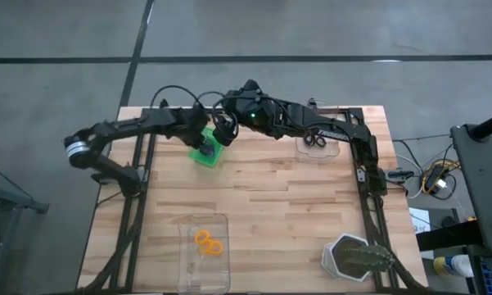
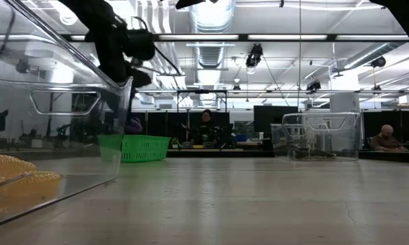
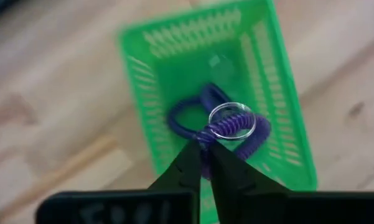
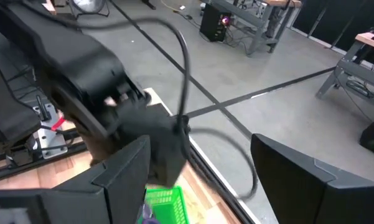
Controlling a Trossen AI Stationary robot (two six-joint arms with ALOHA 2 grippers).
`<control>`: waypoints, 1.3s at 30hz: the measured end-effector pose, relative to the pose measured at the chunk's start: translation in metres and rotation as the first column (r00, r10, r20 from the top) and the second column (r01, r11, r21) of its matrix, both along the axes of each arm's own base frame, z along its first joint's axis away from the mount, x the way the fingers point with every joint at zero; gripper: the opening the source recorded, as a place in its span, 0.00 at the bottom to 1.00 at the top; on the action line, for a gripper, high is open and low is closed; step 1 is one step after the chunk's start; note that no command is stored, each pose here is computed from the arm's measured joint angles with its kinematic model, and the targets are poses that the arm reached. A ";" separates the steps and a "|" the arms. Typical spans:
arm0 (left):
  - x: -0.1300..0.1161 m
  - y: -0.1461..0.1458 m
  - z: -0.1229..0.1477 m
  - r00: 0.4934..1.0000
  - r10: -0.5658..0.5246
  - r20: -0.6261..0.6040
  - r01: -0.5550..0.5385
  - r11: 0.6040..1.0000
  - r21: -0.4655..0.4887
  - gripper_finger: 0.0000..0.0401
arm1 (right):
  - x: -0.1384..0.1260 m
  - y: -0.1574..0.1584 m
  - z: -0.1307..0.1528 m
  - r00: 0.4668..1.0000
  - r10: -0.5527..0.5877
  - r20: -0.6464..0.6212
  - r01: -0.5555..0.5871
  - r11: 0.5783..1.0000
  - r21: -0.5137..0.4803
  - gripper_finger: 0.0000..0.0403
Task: Sort spring keychains
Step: Put the purple spring keychain into the green bin, then return to Home Position
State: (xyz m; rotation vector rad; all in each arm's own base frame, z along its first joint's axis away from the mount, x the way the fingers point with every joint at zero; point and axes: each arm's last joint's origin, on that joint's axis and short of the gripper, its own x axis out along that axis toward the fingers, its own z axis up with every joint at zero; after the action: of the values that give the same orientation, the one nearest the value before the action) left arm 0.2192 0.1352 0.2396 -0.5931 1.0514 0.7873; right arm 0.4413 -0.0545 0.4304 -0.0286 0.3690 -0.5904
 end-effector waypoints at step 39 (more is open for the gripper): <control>-0.056 -0.047 0.116 0.673 -0.353 0.650 0.235 0.935 0.264 0.00 | -0.014 -0.015 -0.013 0.923 0.369 -0.111 -0.329 0.905 0.268 0.02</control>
State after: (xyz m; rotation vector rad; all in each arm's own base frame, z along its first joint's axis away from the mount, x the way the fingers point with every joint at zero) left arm 0.1635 0.0877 0.3552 -0.4974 0.3571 0.2947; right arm 0.4276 -0.0697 0.4176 0.0947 0.5769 -0.1817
